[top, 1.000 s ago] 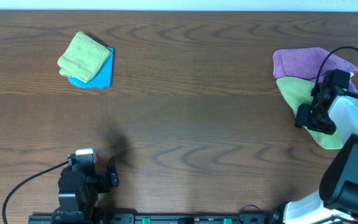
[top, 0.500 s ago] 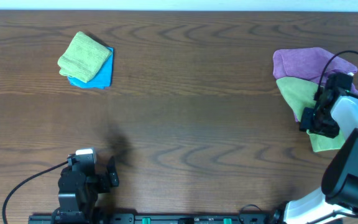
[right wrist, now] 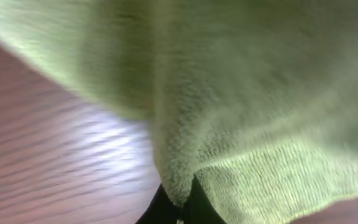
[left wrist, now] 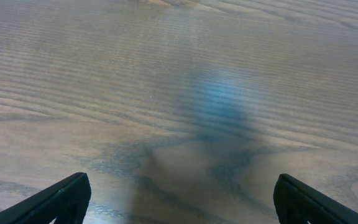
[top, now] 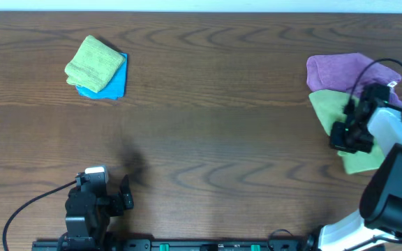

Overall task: Fold the cloth
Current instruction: 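Drag the green cloth left off the purple cloth with the right gripper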

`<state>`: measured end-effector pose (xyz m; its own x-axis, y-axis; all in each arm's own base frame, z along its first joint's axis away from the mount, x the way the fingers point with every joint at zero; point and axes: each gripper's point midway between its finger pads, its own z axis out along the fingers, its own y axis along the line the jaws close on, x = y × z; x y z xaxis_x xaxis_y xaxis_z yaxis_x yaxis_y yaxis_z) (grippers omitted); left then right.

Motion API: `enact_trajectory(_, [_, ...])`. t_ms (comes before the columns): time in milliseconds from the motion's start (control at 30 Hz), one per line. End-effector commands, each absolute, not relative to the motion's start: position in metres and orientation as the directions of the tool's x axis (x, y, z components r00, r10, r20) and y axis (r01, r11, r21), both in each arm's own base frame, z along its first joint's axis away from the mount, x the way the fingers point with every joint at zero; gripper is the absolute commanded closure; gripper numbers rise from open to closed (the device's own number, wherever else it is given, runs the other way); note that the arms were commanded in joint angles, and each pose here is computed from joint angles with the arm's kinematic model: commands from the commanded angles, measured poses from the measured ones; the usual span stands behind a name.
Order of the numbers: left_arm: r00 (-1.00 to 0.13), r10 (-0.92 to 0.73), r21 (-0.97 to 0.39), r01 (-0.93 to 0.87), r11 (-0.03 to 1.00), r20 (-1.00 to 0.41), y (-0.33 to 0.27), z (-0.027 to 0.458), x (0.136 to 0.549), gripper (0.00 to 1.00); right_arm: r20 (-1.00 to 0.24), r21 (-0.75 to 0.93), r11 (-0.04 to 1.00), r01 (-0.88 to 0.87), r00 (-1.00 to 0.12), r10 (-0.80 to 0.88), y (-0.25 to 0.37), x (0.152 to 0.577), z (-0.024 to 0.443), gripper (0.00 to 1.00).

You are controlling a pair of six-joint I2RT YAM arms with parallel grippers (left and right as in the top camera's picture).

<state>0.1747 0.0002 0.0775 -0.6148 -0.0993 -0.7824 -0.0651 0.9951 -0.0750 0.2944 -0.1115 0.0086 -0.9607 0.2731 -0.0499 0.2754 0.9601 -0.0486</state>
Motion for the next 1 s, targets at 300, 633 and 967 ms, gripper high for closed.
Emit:
enact_trajectory(300, [-0.623, -0.076, -0.047, -0.063, 0.997, -0.778, 0.003, 0.074, 0.173, 0.05, -0.116, 0.220, 0.963, -0.159, -0.984, -0.136, 0.095, 0.322, 0.007, 0.99])
enact_trajectory(633, [-0.623, -0.076, -0.047, -0.063, 0.997, -0.778, 0.003, 0.074, 0.173, 0.05, -0.273, 0.324, 0.829, -0.456, -0.884, -0.380, 0.236, 0.300, 0.021, 0.99])
enact_trajectory(967, [-0.623, -0.076, -0.047, -0.063, 0.997, -0.778, 0.003, 0.074, 0.173, 0.05, -0.352, 0.370, 0.672, -0.641, -0.766, -0.537, 0.291, 0.268, 0.036, 0.66])
